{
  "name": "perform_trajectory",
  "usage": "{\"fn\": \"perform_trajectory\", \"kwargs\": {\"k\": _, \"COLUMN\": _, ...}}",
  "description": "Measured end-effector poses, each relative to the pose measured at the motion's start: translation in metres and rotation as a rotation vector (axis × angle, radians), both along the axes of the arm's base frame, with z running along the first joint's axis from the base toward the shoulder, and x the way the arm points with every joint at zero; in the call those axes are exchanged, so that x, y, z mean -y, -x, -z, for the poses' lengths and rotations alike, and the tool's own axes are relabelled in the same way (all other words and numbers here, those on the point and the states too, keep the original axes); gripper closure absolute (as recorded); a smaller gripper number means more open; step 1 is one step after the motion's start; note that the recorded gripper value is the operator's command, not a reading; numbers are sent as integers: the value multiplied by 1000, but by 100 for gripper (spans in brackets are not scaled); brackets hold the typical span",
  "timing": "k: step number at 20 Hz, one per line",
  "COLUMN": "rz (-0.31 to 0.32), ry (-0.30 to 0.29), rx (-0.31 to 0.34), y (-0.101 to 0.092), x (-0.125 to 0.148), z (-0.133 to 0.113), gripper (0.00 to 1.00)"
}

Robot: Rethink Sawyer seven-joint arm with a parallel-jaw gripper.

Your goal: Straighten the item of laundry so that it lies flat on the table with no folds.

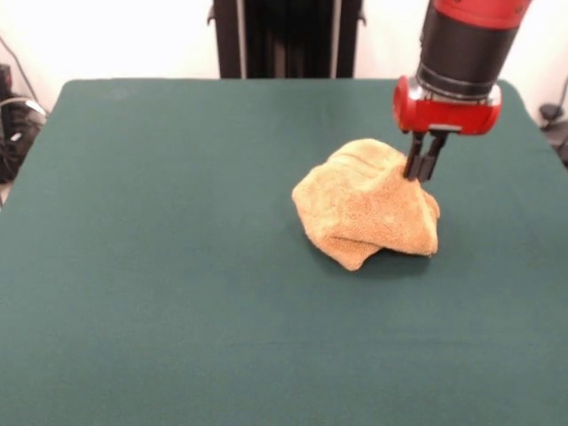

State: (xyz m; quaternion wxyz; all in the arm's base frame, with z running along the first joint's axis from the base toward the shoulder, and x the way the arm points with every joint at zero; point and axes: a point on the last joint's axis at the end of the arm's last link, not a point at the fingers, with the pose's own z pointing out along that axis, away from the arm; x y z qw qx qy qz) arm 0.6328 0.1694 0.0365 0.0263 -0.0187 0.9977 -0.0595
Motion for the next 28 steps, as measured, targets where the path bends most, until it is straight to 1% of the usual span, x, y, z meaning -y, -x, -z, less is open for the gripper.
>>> {"fn": "perform_trajectory", "kwargs": {"k": 3, "rz": 3, "ry": -8, "rx": 22, "y": -8, "x": 0, "z": -18, "gripper": 100}}
{"fn": "perform_trajectory", "kwargs": {"k": 8, "rz": 5, "ry": -14, "rx": 48, "y": -15, "x": -1, "z": -35, "gripper": 100}}
{"fn": "perform_trajectory", "kwargs": {"k": 11, "rz": 5, "ry": -15, "rx": 54, "y": -16, "x": -1, "z": -38, "gripper": 100}}
{"fn": "perform_trajectory", "kwargs": {"k": 24, "rz": 6, "ry": -15, "rx": 55, "y": -17, "x": 0, "z": -40, "gripper": 100}}
{"fn": "perform_trajectory", "kwargs": {"k": 28, "rz": 11, "ry": -21, "rx": 57, "y": -20, "x": 1, "z": -50, "gripper": 100}}
